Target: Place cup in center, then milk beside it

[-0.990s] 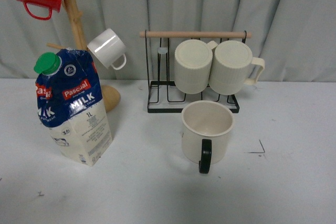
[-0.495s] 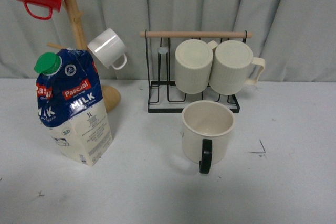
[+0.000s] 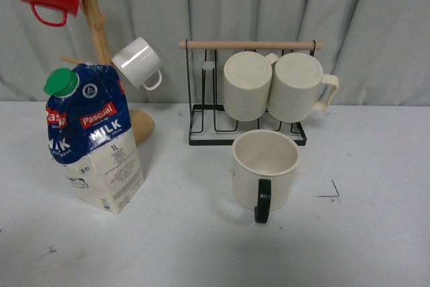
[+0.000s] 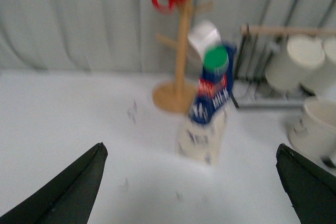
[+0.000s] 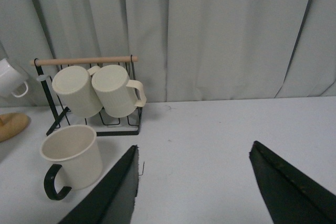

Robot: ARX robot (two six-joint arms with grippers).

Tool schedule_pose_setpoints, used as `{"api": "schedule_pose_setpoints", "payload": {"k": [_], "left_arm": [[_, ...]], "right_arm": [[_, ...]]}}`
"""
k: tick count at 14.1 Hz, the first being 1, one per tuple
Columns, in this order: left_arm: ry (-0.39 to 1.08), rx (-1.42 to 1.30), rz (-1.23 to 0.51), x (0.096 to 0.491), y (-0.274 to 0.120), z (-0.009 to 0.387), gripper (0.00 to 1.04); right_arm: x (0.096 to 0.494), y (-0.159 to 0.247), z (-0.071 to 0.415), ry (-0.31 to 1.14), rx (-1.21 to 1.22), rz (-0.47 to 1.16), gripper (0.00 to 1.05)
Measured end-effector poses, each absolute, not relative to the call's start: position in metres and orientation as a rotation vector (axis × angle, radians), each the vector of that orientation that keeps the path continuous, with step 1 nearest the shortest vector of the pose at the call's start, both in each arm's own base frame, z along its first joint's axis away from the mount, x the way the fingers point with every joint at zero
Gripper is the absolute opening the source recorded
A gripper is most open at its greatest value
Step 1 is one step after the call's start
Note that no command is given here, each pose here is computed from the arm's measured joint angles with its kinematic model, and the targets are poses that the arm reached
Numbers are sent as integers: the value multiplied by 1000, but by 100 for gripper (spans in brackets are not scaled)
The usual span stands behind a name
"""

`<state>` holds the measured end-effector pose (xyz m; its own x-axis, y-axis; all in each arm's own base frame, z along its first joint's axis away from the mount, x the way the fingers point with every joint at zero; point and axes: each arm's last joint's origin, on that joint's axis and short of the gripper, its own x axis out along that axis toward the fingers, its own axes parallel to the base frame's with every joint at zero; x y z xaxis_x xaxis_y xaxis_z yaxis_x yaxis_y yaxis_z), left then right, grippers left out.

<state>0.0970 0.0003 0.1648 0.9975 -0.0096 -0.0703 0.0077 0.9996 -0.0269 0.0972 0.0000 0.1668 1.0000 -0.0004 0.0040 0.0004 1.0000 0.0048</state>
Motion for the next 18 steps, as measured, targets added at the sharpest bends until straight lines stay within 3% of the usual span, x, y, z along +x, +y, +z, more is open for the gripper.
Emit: {"api": "schedule_pose_setpoints", "payload": {"k": [1, 2, 3, 6, 11, 18], "left_arm": [[307, -86, -32, 101, 3, 169, 98], [347, -110, -22, 115, 6, 186, 98], [294, -105, -87, 129, 3, 205, 98], [202, -70, -260, 183, -1, 231, 98], [280, -8, -369, 280, 12, 213, 98], [284, 52, -568, 315, 24, 206, 98]], "right_arm": [[97, 0, 167, -5, 4, 0, 73], [97, 0, 167, -4, 4, 0, 84], [97, 0, 167, -4, 5, 0, 99], [97, 0, 167, -4, 5, 0, 98], [97, 0, 167, -4, 5, 0, 98], [97, 0, 167, -4, 5, 0, 98]]}}
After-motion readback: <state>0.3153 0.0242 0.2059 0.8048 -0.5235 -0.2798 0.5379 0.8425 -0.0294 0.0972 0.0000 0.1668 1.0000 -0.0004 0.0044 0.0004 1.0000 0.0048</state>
